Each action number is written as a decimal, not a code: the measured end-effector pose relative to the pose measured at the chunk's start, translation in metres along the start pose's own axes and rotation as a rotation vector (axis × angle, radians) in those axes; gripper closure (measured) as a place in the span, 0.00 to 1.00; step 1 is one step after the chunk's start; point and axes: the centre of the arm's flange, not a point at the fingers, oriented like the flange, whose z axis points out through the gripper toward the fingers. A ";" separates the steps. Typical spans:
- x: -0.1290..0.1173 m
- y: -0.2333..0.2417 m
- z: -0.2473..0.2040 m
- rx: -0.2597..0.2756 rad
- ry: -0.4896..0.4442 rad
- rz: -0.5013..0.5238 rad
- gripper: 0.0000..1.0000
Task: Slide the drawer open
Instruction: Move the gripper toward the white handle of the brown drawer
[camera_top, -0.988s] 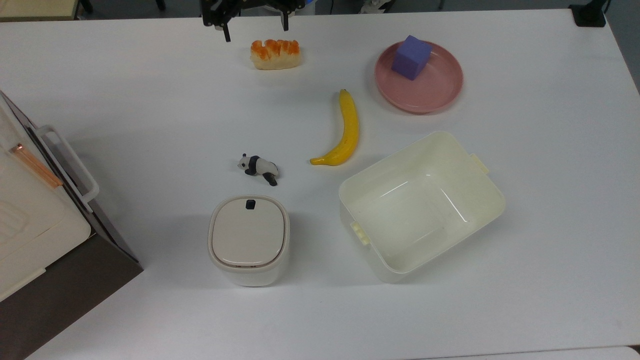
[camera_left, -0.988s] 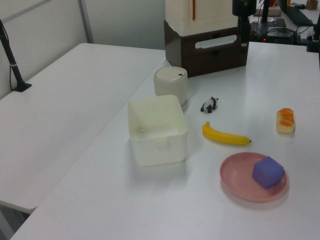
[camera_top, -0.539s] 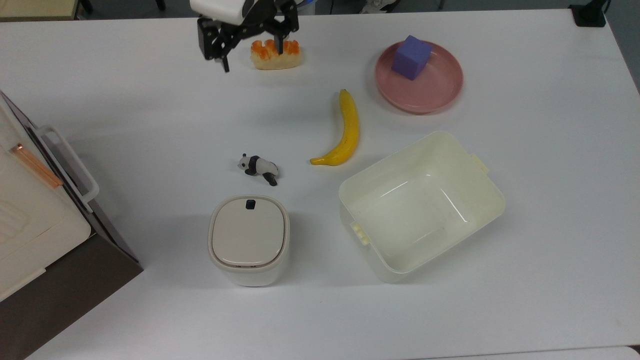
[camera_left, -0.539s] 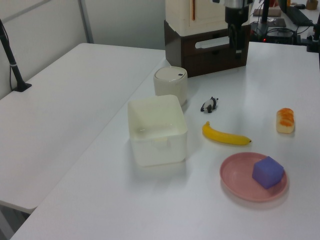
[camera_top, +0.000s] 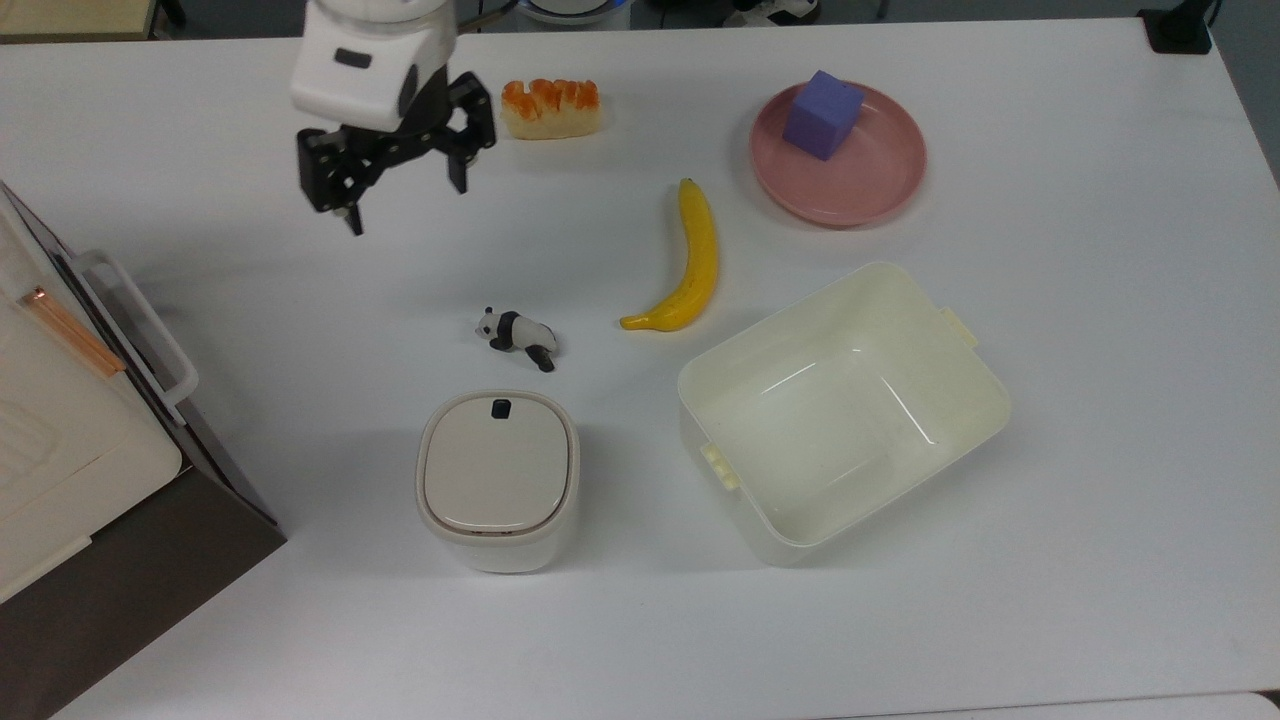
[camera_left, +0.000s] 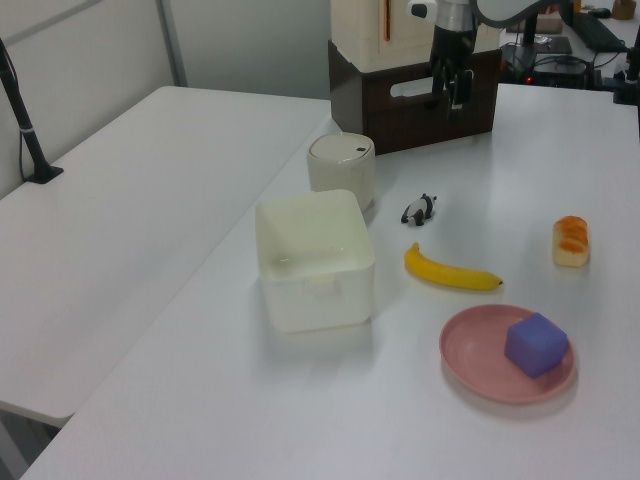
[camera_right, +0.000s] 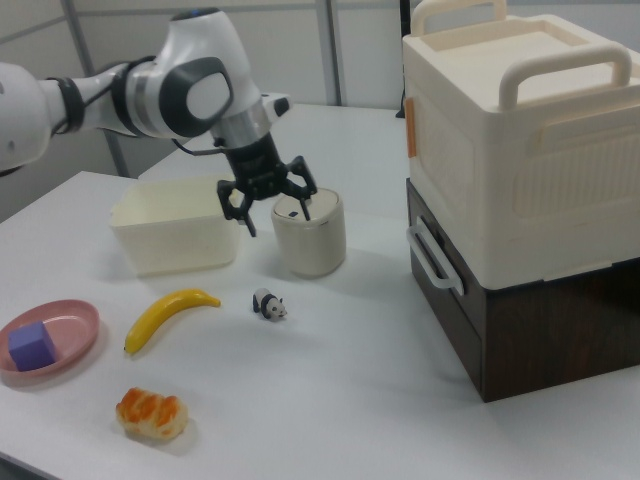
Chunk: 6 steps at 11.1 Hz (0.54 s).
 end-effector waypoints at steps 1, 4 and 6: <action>-0.005 0.010 0.007 -0.021 -0.007 -0.032 0.00; -0.009 0.034 0.037 -0.088 -0.023 -0.083 0.00; -0.009 0.047 0.065 -0.124 -0.015 -0.090 0.00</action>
